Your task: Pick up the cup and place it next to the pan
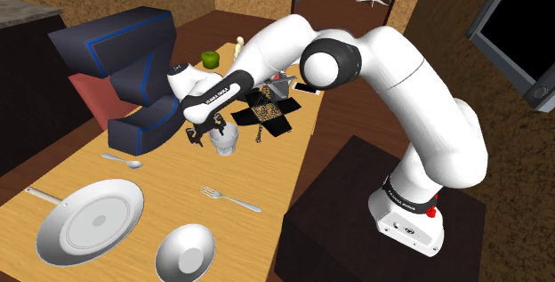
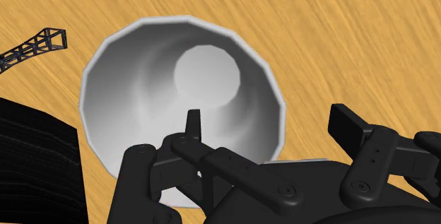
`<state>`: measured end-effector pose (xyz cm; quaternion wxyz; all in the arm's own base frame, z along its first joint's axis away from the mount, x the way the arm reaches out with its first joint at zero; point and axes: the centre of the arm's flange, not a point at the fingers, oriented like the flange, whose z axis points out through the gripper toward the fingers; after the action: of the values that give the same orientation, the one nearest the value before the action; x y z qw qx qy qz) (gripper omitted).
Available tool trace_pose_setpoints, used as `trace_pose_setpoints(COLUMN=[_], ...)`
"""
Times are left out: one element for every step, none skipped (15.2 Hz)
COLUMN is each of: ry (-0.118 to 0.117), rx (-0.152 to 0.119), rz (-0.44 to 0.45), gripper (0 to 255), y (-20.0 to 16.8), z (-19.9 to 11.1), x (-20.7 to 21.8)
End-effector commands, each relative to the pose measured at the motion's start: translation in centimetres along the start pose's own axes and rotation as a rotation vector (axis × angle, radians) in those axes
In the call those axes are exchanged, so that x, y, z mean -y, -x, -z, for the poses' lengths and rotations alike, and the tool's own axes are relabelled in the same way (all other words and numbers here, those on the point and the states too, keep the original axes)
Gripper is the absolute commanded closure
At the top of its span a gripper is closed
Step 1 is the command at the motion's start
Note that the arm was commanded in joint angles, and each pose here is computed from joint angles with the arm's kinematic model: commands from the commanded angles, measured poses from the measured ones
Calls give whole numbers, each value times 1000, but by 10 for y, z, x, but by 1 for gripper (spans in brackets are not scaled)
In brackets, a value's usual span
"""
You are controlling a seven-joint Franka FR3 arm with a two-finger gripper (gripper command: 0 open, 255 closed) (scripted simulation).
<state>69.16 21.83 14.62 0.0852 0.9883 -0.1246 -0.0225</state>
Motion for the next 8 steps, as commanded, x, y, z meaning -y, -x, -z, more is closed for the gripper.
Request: trace_pose_setpoints(ry=[0, 0, 0, 0, 0, 0, 0, 0], rx=[0, 0, 0, 0, 0, 0, 0, 0], rz=[0, 0, 0, 0, 0, 0, 0, 0], gripper=[0, 0, 0, 255, 255, 255, 255, 255], y=[0, 0, 0, 0, 0, 0, 0, 0], z=[0, 0, 0, 0, 0, 0, 0, 0], x=[0, 0, 0, 0, 0, 0, 0, 0])
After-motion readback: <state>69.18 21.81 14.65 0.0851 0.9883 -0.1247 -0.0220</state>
